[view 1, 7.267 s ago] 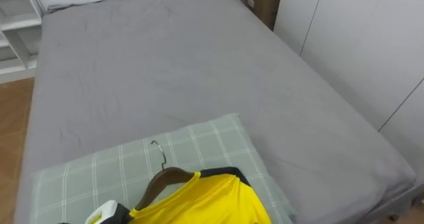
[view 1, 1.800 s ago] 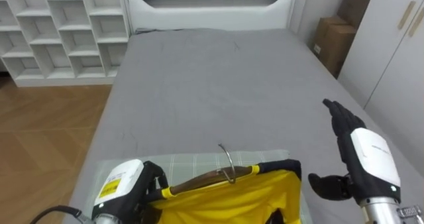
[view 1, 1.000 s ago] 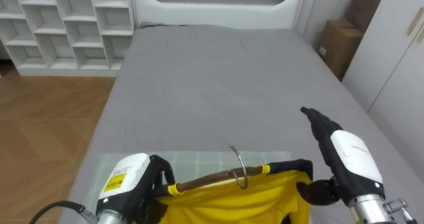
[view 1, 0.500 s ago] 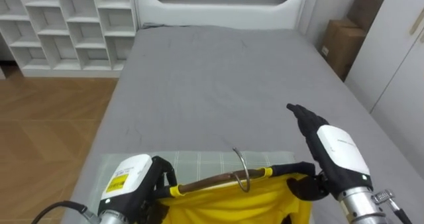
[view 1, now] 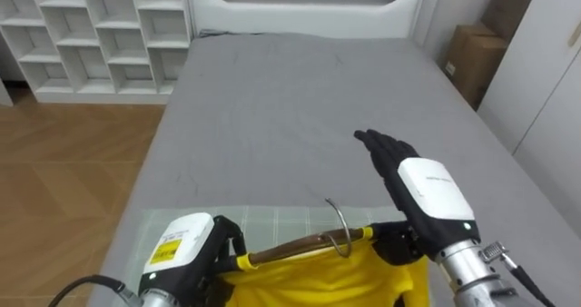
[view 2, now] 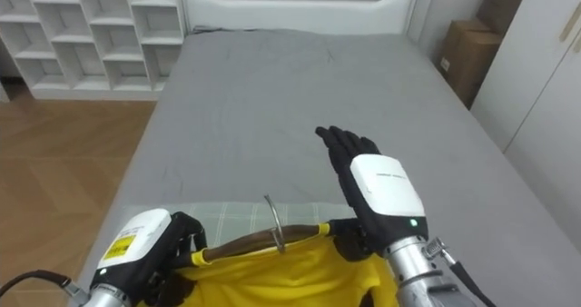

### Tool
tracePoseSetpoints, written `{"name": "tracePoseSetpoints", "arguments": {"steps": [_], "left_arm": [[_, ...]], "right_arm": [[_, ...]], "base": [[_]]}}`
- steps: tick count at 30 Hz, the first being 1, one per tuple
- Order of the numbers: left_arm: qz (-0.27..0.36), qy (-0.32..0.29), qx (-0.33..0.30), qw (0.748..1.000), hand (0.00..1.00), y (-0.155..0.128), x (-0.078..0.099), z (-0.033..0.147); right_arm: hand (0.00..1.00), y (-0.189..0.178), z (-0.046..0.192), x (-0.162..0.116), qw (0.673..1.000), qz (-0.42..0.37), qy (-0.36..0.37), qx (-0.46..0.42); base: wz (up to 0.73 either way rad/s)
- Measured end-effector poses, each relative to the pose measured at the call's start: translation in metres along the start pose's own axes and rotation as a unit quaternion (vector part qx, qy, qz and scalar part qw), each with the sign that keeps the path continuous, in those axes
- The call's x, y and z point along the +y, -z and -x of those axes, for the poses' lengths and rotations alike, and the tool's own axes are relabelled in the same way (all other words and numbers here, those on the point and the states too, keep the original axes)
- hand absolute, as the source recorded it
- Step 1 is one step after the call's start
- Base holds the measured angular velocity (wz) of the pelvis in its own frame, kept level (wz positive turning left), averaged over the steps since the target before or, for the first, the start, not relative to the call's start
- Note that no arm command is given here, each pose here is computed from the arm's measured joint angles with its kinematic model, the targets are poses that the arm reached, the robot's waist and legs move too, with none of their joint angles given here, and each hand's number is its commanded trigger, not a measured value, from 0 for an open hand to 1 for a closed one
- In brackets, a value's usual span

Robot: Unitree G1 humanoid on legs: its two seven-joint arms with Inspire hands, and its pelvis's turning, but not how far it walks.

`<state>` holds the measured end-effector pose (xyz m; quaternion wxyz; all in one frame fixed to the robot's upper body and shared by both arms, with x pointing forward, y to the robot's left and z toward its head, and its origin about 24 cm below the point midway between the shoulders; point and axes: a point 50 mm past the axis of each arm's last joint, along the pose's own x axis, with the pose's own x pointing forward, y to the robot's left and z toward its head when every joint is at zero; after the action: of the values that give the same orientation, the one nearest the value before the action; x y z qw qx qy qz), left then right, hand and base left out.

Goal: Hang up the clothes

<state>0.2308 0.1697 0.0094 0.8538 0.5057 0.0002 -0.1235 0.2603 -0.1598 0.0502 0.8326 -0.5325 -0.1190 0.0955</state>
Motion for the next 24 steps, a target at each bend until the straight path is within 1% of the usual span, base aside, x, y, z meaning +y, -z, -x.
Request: {"name": "tracePoseSetpoints", "arguments": {"steps": [7,16,24], "left_arm": [[0.0,0.004,-0.002,1.0,1.0,-0.001,-0.001,0.0],[0.0,0.011,-0.008,1.0,1.0,-0.004,-0.005,0.0],[-0.01,0.011,-0.01,1.0,1.0,-0.004,-0.005,0.0]], "right_arm": [[0.0,-0.011,0.0,0.012,0.999,0.005,-0.044,-0.021],[0.0,-0.015,0.001,0.02,0.995,0.027,-0.086,-0.032],[0.0,-0.005,0.004,0.03,0.991,0.03,-0.131,-0.008]], "base": [[0.0],[0.0],[0.01]]}}
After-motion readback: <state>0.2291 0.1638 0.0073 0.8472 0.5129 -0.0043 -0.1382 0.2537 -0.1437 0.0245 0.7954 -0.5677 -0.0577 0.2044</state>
